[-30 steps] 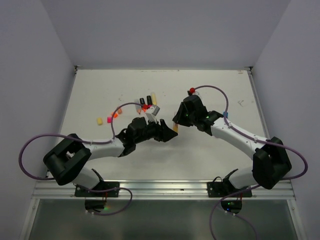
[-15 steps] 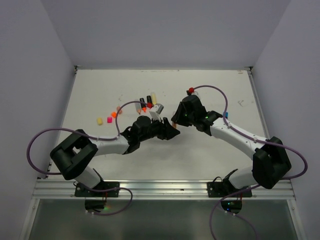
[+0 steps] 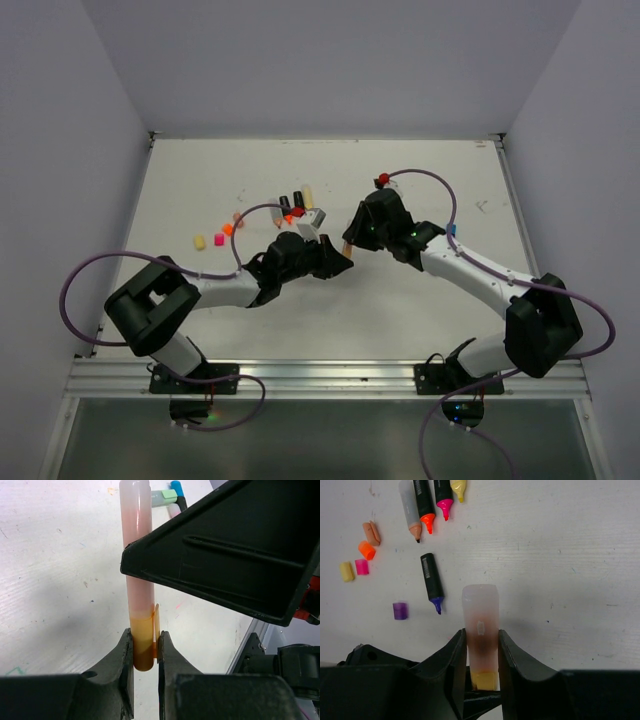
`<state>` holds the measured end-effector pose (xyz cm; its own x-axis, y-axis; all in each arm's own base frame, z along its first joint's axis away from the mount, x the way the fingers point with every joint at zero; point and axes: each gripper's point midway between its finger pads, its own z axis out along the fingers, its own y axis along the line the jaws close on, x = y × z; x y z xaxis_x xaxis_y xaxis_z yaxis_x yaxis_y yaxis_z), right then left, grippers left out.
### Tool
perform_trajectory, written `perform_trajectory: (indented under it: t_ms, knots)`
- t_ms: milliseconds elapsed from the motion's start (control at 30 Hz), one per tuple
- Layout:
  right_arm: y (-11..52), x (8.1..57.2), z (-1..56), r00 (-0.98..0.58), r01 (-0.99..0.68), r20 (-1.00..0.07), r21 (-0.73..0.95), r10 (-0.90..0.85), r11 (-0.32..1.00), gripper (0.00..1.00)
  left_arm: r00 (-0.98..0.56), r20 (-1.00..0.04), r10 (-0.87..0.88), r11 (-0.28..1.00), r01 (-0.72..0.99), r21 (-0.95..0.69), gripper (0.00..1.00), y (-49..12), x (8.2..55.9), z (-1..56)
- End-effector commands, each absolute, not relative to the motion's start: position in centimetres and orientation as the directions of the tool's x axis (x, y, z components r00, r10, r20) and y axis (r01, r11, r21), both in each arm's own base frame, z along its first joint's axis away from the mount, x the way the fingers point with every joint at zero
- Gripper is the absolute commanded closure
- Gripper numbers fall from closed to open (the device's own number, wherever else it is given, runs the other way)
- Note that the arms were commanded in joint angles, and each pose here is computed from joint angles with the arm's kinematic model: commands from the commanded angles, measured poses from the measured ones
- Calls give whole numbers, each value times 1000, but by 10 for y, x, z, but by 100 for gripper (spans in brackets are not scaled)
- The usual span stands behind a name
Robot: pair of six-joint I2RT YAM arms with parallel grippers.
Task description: Open the pen caps
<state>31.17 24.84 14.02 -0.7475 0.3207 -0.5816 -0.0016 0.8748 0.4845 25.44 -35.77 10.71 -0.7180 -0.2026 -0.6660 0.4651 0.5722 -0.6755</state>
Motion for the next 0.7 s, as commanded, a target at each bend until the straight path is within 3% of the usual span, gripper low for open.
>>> perform_trajectory:
  t_ms: [0, 200, 300, 333, 433, 667]
  knots:
    - [269, 319, 166, -717, -78, -606, 562, 345, 823, 69, -662, -717, -216, 519, 544, -659, 100, -370, 256, 140]
    - [276, 324, 154, -740, -87, -598, 540, 309, 837, 50, -646, -730, -222, 511, 561, -652, 100, -368, 254, 149]
    - [280, 328, 152, -740, -89, -597, 543, 310, 835, 53, -643, -732, -225, 512, 562, -650, 100, -366, 253, 151]
    - [280, 329, 150, -744, -90, -596, 538, 303, 838, 55, -641, -734, -227, 510, 564, -650, 100, -364, 252, 152]
    - [283, 331, 146, -749, -91, -592, 537, 297, 839, 100, -633, -739, -231, 507, 570, -646, 100, -363, 251, 157]
    - [279, 365, 166, -678, -71, -667, 479, 310, 875, 100, -635, -742, -215, 552, 547, -629, 100, -347, 245, 143]
